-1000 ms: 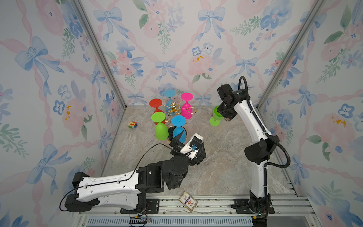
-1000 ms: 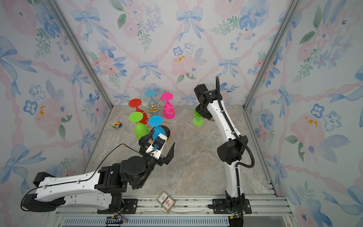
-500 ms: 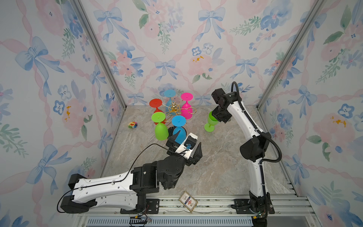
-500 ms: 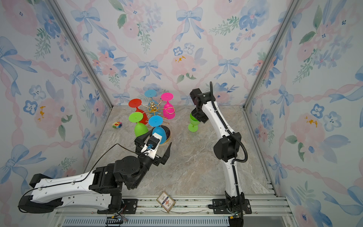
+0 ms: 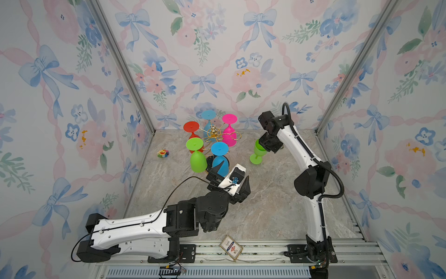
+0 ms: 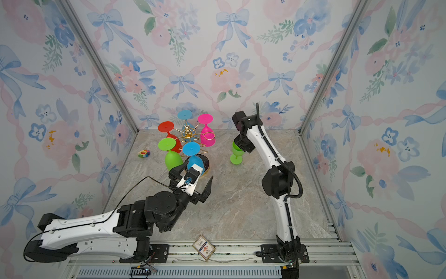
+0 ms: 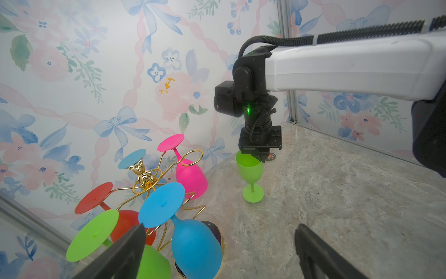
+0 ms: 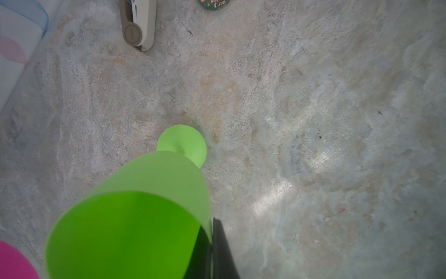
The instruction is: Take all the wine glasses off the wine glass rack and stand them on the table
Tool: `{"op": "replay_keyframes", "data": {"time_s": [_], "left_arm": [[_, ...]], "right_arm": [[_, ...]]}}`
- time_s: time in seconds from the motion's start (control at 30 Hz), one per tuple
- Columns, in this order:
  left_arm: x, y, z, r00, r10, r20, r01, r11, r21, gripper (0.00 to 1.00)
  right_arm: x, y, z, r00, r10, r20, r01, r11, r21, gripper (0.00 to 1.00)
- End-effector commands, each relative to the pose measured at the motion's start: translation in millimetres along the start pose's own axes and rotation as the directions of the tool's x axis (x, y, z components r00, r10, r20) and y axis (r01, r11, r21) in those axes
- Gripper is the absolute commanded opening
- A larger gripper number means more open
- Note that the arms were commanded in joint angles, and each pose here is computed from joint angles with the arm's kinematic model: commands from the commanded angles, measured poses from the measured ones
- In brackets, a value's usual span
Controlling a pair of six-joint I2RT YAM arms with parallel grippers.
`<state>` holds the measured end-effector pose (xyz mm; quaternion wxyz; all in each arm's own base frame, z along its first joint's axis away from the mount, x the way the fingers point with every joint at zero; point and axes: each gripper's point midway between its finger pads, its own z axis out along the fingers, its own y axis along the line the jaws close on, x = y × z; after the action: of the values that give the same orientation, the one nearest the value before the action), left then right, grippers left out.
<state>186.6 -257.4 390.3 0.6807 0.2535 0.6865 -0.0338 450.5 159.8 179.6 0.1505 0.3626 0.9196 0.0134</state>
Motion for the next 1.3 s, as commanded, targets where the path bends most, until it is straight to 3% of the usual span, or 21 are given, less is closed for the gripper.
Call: {"op": "replay_keyframes", "data": {"time_s": [0.0, 0.17, 0.37, 0.77, 0.97, 1.27], "left_arm": [[2, 3, 2, 1.0, 0.011, -0.003, -0.011, 1.0, -0.007, 0.98], [4, 5, 1, 1.0, 0.013, -0.004, -0.013, 1.0, -0.01, 0.98], [5, 9, 0, 1.0, 0.01, -0.004, -0.01, 1.0, -0.021, 0.98], [6, 13, -2, 1.0, 0.007, -0.003, -0.007, 1.0, -0.026, 0.98], [9, 11, 0, 1.0, 0.012, -0.011, -0.013, 1.0, -0.025, 0.98], [11, 9, 4, 1.0, 0.007, -0.018, -0.007, 1.0, -0.015, 0.98]], "right_arm": [[9, 1, 14, 1.0, -0.008, -0.021, 0.009, 1.0, 0.026, 0.0], [13, 5, 18, 1.0, -0.02, -0.023, 0.021, 1.0, 0.013, 0.01], [14, 9, 17, 0.999, -0.029, -0.016, 0.029, 1.0, -0.001, 0.11], [14, 11, 15, 0.999, -0.038, -0.015, 0.038, 0.999, -0.018, 0.17], [13, 16, 10, 0.999, -0.048, -0.01, 0.047, 0.998, -0.05, 0.25], [5, 24, -8, 0.997, -0.074, 0.038, 0.078, 0.991, -0.11, 0.28]]}}
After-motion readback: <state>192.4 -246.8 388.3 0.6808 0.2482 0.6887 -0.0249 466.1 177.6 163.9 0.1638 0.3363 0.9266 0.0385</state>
